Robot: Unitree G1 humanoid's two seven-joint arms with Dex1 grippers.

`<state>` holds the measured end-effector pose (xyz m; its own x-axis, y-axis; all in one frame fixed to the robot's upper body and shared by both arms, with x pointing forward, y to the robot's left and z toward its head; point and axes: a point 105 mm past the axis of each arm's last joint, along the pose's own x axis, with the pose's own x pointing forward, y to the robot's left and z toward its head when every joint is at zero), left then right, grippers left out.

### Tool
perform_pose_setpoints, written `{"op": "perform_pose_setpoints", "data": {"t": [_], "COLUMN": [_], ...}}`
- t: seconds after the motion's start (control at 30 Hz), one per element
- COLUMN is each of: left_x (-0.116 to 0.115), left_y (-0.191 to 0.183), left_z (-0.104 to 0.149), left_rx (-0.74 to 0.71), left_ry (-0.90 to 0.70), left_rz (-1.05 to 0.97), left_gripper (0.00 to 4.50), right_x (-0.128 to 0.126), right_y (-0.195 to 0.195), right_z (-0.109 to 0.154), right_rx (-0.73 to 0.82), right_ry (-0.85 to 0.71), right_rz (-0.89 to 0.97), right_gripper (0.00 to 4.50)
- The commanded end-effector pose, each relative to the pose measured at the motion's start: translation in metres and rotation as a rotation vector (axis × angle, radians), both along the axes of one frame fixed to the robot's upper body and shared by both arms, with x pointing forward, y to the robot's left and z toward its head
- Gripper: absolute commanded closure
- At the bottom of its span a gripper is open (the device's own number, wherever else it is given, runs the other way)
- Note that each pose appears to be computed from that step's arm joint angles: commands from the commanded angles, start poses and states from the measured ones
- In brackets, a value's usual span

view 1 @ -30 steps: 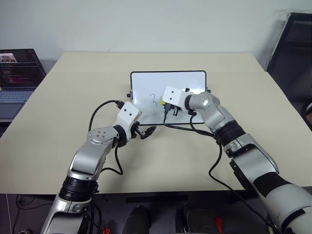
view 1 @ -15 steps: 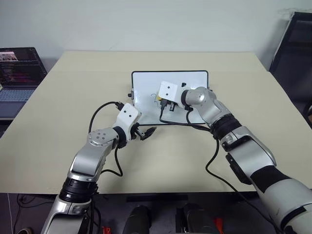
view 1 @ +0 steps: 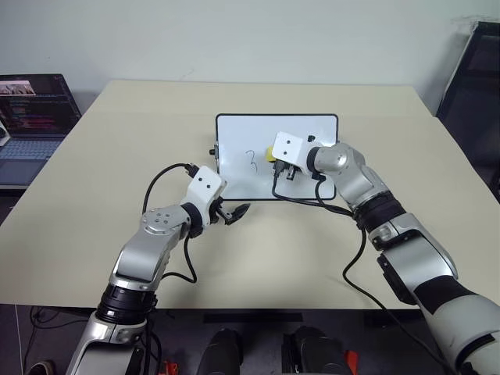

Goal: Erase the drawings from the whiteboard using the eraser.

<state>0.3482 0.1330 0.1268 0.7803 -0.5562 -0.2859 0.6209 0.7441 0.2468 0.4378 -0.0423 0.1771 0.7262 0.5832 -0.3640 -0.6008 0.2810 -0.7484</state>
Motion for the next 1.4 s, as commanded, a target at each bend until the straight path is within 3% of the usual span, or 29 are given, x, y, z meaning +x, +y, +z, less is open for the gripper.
{"op": "perform_pose_setpoints", "data": {"t": [0.03, 0.17, 0.37, 0.53, 0.67, 0.93, 1.2, 1.4], "left_x": [0.001, 0.003, 0.007, 0.005, 0.004, 0.004, 0.005, 0.008], "left_y": [0.0, 0.005, 0.015, 0.024, 0.031, 0.029, 0.024, 0.025], "left_z": [0.012, 0.016, 0.03, 0.038, 0.04, 0.041, 0.044, 0.045], "left_rx": [0.001, -0.015, -0.095, -0.192, -0.213, -0.22, -0.216, -0.186], "left_ry": [-0.047, -0.063, -0.11, -0.136, -0.155, -0.168, -0.168, -0.171], "left_rz": [-0.009, 0.032, 0.12, 0.19, 0.226, 0.219, 0.219, 0.221], "left_gripper": [0.0, 0.0, 0.0, 0.0, 0.0, 0.0, 0.0, 0.0], "right_x": [-0.003, -0.018, -0.052, -0.083, -0.101, -0.122, -0.124, -0.106], "right_y": [-0.006, 0.007, -0.007, -0.028, -0.052, -0.062, -0.043, -0.03], "right_z": [0.009, 0.039, 0.063, 0.056, 0.042, -0.004, -0.01, 0.001], "right_rx": [0.095, 0.3, 0.586, 0.8, 0.881, 0.845, 0.835, 0.654], "right_ry": [0.025, 0.033, 0.072, 0.119, 0.094, 0.109, 0.122, 0.056], "right_rz": [-0.021, 0.033, 0.073, 0.061, -0.019, -0.105, -0.072, -0.028], "right_gripper": [3.41, 3.41, 3.41, 3.41, 3.41, 3.41, 3.41, 3.41]}}
